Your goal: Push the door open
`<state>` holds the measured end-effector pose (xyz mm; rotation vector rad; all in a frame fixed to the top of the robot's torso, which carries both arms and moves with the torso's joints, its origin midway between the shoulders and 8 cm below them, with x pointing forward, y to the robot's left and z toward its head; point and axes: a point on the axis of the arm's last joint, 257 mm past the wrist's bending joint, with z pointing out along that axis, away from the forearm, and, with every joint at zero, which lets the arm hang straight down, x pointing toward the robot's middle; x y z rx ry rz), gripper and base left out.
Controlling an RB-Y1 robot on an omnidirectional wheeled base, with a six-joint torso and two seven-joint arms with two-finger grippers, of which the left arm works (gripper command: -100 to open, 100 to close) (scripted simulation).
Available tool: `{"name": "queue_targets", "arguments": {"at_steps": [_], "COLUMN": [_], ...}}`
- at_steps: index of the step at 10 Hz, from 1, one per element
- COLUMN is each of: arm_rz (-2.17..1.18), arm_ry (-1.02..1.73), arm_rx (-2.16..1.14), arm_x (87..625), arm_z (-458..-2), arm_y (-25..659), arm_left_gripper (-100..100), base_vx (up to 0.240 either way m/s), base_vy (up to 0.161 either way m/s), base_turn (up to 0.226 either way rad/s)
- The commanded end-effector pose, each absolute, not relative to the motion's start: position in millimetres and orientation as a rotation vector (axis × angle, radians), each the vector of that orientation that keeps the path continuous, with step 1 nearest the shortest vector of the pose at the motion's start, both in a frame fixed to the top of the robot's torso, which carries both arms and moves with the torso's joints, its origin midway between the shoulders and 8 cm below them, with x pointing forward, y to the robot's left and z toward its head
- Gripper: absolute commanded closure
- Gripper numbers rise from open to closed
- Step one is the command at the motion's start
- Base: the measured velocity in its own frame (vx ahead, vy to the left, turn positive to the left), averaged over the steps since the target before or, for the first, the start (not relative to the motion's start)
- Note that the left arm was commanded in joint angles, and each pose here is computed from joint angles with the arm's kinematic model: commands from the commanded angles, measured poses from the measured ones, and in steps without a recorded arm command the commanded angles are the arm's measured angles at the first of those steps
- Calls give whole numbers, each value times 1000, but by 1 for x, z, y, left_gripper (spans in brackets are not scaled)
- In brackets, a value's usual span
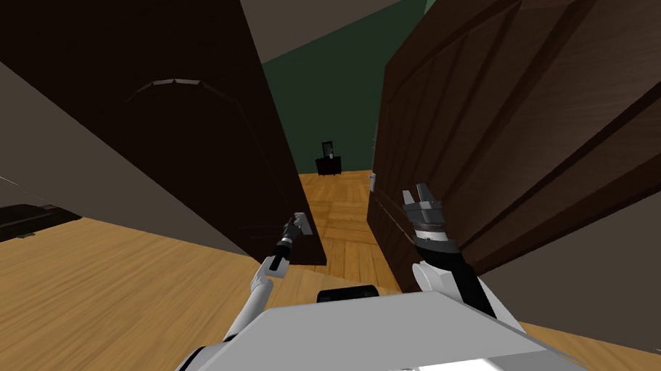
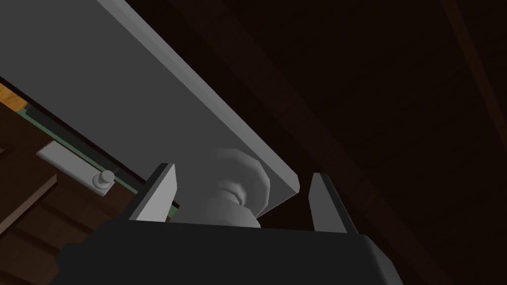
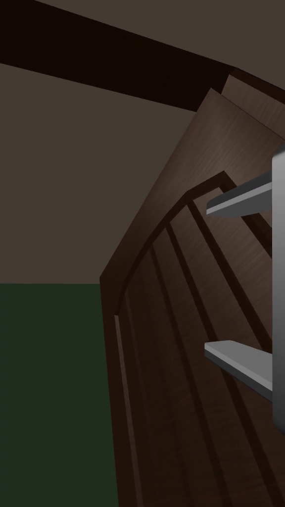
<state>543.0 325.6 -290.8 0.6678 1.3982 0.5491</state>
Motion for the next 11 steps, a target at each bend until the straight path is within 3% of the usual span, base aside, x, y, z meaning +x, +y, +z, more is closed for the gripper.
{"name": "queue_targets", "arguments": {"at_steps": [1,11], "arm_rz": [511,306], "arm_ry": [1393,1450], "arm_rx": [592,319], "arm_x": [552,563], "arm_z": [-278,-275], "arm_y": [332,335], "arm_left_gripper": [100,100], "base_vx": [44,44], "base_vy": [5,-8], "base_turn": [5,6]}}
